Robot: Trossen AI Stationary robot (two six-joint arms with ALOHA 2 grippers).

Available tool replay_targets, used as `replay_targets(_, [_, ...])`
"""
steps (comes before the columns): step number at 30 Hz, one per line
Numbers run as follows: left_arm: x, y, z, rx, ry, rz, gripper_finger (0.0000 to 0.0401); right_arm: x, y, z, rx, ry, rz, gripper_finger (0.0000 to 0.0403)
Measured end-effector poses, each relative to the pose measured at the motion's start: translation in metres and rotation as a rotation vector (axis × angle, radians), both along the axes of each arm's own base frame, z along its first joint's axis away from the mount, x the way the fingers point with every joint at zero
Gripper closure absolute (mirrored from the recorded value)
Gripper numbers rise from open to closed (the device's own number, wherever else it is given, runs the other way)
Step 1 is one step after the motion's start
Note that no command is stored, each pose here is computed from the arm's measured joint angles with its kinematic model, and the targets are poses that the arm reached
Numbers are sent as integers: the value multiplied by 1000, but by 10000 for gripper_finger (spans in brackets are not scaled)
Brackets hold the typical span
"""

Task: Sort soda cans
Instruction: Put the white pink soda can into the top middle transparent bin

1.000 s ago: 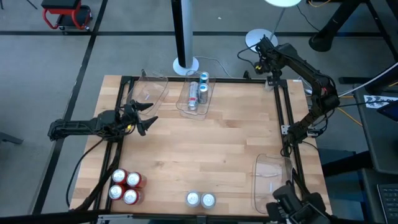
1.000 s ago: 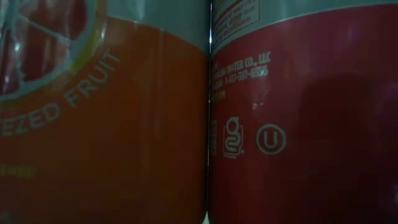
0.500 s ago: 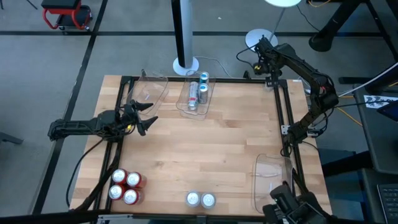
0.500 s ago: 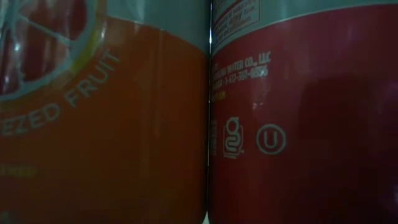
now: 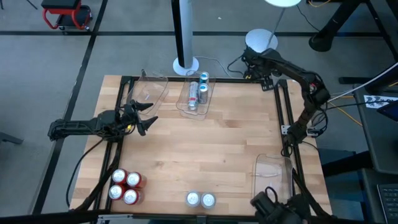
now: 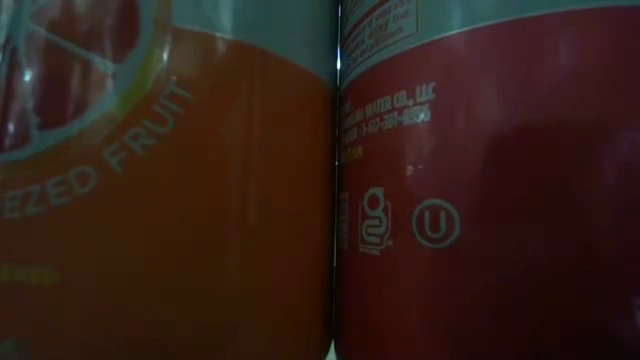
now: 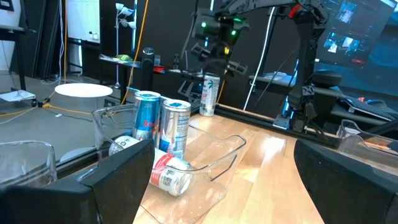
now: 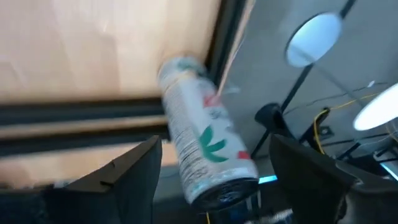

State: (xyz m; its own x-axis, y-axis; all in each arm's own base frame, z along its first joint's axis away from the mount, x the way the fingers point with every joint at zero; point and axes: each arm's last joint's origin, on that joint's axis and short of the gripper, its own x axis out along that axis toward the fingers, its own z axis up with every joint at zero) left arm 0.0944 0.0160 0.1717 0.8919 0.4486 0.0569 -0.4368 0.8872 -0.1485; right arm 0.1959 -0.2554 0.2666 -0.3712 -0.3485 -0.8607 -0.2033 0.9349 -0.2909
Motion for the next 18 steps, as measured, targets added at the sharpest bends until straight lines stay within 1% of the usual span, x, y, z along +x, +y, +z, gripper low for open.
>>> replay_targets(3, [0, 0, 0, 0, 0, 0, 26, -1, -1, -8, 29, 97, 1, 108])
replay_targets(8, [0, 0, 0, 5, 2, 0, 26, 2, -4, -19, 53, 147, 7, 108])
replay_targets(11, [0, 0, 0, 5, 2, 0, 26, 4, -7, -26, 81, 147, 25, 109])
replay_targets(18, [0, 0, 0, 4, 2, 0, 26, 5, -8, -27, 87, 126, 25, 110])
